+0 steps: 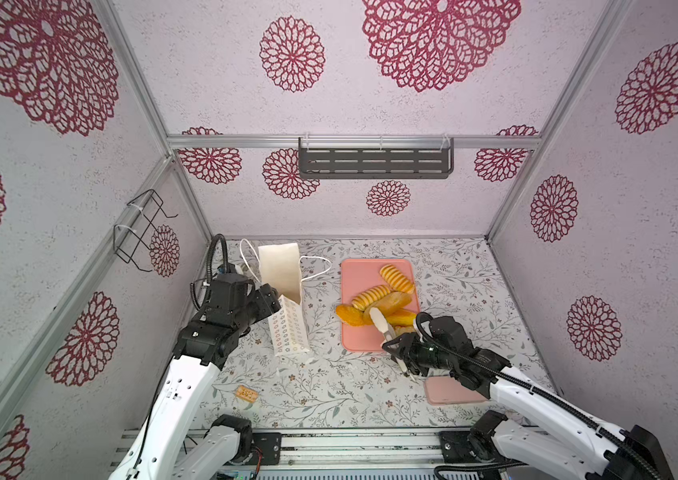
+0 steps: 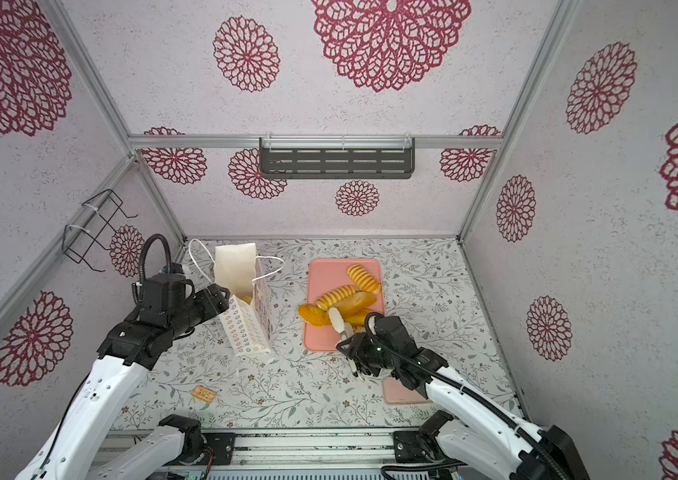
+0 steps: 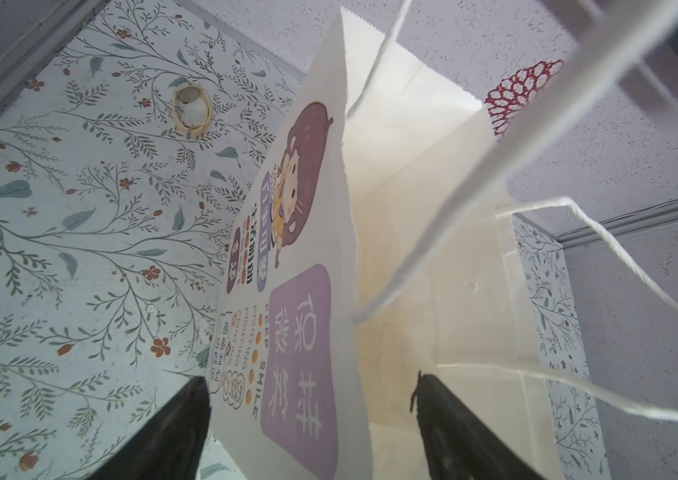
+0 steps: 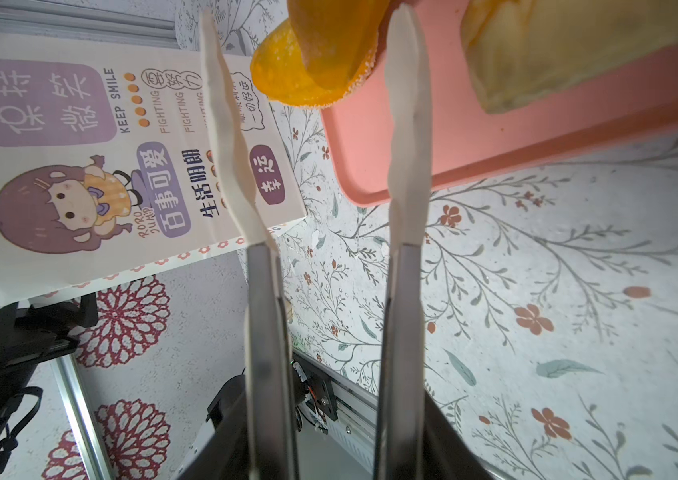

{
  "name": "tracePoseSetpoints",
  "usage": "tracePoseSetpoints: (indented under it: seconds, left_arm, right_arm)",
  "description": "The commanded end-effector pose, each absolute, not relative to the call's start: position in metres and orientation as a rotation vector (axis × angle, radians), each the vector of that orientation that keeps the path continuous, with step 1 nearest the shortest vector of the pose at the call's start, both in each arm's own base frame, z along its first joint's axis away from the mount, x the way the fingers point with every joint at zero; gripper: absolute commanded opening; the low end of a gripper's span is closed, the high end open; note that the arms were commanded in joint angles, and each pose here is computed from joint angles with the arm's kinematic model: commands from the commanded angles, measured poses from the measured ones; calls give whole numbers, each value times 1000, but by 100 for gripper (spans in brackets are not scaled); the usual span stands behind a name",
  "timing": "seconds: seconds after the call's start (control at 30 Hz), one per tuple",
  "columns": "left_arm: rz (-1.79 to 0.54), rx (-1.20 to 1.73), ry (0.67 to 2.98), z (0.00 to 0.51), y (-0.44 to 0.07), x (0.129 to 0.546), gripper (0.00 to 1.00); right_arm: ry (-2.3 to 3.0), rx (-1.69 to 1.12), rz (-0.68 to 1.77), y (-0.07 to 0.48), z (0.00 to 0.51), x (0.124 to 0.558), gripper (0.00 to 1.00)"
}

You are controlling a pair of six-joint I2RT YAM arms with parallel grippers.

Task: Place the fake bread into the paper bag
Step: 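Lower the right tongs onto the long golden loaf and pinch its end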

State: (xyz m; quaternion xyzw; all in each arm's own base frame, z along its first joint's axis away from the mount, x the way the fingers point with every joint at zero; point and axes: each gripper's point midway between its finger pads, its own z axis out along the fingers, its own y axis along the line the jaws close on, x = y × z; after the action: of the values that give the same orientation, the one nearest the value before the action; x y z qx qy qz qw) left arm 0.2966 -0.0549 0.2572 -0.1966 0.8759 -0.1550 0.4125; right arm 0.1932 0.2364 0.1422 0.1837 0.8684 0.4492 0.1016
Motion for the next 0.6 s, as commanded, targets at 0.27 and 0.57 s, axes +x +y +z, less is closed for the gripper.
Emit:
tracePoseSetpoints:
  seconds: [0.27, 0.57]
  left_arm:
    - [-407, -498, 2192, 258, -56, 301, 81]
    - [-403, -502, 2195, 257, -55, 299, 81]
  right_arm:
    - [2487, 500, 1429, 259, 154, 214, 51]
    - [2463, 528, 1430, 259, 149, 231, 50]
